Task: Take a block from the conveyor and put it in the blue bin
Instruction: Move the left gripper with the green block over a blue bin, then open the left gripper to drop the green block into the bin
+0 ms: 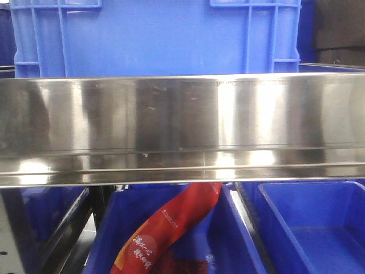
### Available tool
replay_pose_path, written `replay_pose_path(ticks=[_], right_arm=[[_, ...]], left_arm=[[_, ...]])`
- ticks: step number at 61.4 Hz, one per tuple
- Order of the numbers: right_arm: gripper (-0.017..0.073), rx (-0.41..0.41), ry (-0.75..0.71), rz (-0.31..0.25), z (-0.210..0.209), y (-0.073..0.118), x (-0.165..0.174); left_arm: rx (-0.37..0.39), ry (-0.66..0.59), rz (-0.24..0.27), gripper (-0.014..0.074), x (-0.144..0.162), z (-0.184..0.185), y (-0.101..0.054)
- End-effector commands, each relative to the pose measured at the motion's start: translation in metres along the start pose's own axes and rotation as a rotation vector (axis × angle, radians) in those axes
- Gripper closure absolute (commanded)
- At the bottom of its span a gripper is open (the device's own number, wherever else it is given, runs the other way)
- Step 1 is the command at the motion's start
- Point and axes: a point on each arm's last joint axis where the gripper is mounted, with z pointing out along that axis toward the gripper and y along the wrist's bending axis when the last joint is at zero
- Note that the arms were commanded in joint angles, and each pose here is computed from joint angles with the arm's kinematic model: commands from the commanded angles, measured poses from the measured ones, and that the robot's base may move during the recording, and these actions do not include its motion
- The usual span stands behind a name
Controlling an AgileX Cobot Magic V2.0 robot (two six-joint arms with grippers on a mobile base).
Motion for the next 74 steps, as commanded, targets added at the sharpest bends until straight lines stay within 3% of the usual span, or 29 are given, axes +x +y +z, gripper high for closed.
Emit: replay_pose_path(ticks=[1, 12, 18, 28, 43, 49, 54, 63, 69, 74], right_arm=[[0.0721, -0.028, -0.001, -0.107, 0.014, 0.004, -0.012], [0.0721, -0.104, 0.048, -0.109, 0.056, 0.019, -0.027], [0.0721, -0.135, 0.069, -0.104, 0.081, 0.028, -0.034], [0.0721, -0.174, 0.073, -0.050, 0.114, 0.042, -0.045], [0.0721, -0.250, 0.084, -0.045, 0.165, 0.072, -0.042], [0.0721, -0.282, 0.115, -0.047, 0.181, 0.085, -0.032], [0.0713, -0.307, 0.134, -0.049, 0.192, 0.096, -0.022], [0.0565, -0.313, 0.182, -0.045, 0.209, 0.104, -0.004], [0.0346, -0.308, 0.201, 0.006, 0.214, 0.105, -0.001], [0.0176, -0.307, 0.203, 0.008, 0.214, 0.105, -0.001]], left_arm=[[0.023, 0.007, 0.086, 0.0704, -0.016, 0.011, -0.002], [0.135, 0.077, 0.090, 0.0704, -0.039, 0.051, -0.014], [0.221, 0.109, 0.090, 0.0704, -0.048, 0.079, -0.028], [0.331, 0.120, 0.079, 0.0704, -0.066, 0.117, -0.056], [0.410, 0.130, 0.069, 0.0704, -0.071, 0.184, -0.098], [0.422, 0.172, 0.027, 0.0704, -0.064, 0.205, -0.109], [0.424, 0.209, 0.021, 0.0689, -0.053, 0.218, -0.115], [0.429, 0.270, -0.008, 0.0513, -0.038, 0.230, -0.121], [0.432, 0.285, -0.006, 0.0326, -0.035, 0.230, -0.122], [0.433, 0.289, -0.005, 0.0209, -0.035, 0.230, -0.122]])
